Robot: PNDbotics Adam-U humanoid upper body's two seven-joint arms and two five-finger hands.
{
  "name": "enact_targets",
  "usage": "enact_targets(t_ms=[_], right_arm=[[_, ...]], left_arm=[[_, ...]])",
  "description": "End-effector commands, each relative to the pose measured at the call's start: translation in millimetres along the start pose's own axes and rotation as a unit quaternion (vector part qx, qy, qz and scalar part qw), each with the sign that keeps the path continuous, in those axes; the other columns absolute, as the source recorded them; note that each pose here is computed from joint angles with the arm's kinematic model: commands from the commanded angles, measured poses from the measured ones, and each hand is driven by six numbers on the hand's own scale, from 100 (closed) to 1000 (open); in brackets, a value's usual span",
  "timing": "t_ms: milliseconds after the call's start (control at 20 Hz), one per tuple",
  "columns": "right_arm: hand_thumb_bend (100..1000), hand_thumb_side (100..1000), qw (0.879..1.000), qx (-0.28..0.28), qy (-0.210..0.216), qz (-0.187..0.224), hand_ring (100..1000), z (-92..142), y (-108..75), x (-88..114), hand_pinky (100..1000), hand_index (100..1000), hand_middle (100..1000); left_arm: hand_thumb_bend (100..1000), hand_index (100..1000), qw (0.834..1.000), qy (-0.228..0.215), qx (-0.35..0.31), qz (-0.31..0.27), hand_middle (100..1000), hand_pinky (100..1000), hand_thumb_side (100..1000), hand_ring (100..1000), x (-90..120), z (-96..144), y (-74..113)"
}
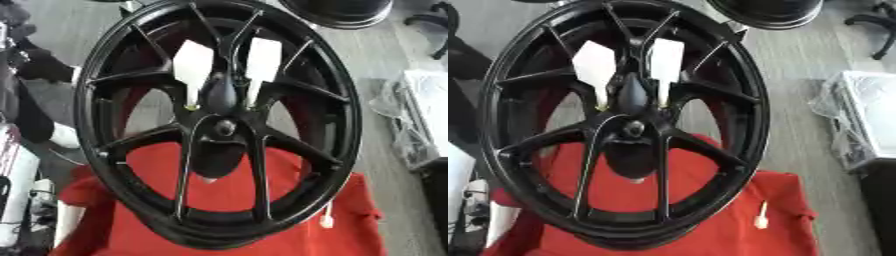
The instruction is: Pull the pin out of the wheel hub.
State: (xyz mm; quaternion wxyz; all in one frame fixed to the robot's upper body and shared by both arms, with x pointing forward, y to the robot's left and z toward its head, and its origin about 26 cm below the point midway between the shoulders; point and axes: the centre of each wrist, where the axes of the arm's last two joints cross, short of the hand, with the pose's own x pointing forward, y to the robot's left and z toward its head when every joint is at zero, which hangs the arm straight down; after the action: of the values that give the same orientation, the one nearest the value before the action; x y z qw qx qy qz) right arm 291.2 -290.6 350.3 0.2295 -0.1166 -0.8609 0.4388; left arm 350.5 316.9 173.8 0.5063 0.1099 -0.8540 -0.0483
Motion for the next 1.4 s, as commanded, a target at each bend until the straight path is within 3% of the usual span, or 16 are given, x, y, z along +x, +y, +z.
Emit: enact_targets(t_ms=[50, 350, 750, 1000, 1400], right_arm=[[100, 178, 0.999, 0.032, 0.001, 0.031, 728, -12.8, 0.6, 11.8, 878, 781, 675], [100, 192, 0.994, 0.098, 0.008, 0.055, 733, -34.3, 13.6, 22.0, 869, 790, 680], [100, 249, 0.976, 0.201, 0.011, 0.081, 743, -51.6, 24.7, 31.7, 863, 796, 693], [100, 262, 0.971, 0.226, 0.017, 0.080, 733, -56.7, 35.1, 32.6, 858, 788, 678], [100, 398, 0.964, 0.253, 0.041, 0.072, 736, -56.9, 53.4, 25.6, 861, 801, 688]], left_arm=[[176, 862, 1.000, -0.016, 0.008, -0.015, 813, 656, 836, 868, 9.5, -3.5, 11.3], [174, 862, 0.999, -0.008, 0.018, -0.028, 814, 656, 842, 870, 6.7, -0.7, 20.2], [176, 862, 0.999, 0.000, 0.031, -0.041, 810, 656, 845, 869, 3.1, 2.3, 29.2], [179, 862, 0.999, 0.001, 0.035, -0.037, 811, 657, 844, 869, 2.5, 2.3, 30.2], [185, 862, 0.999, -0.011, 0.048, -0.023, 810, 657, 837, 869, 8.2, -0.1, 32.5]])
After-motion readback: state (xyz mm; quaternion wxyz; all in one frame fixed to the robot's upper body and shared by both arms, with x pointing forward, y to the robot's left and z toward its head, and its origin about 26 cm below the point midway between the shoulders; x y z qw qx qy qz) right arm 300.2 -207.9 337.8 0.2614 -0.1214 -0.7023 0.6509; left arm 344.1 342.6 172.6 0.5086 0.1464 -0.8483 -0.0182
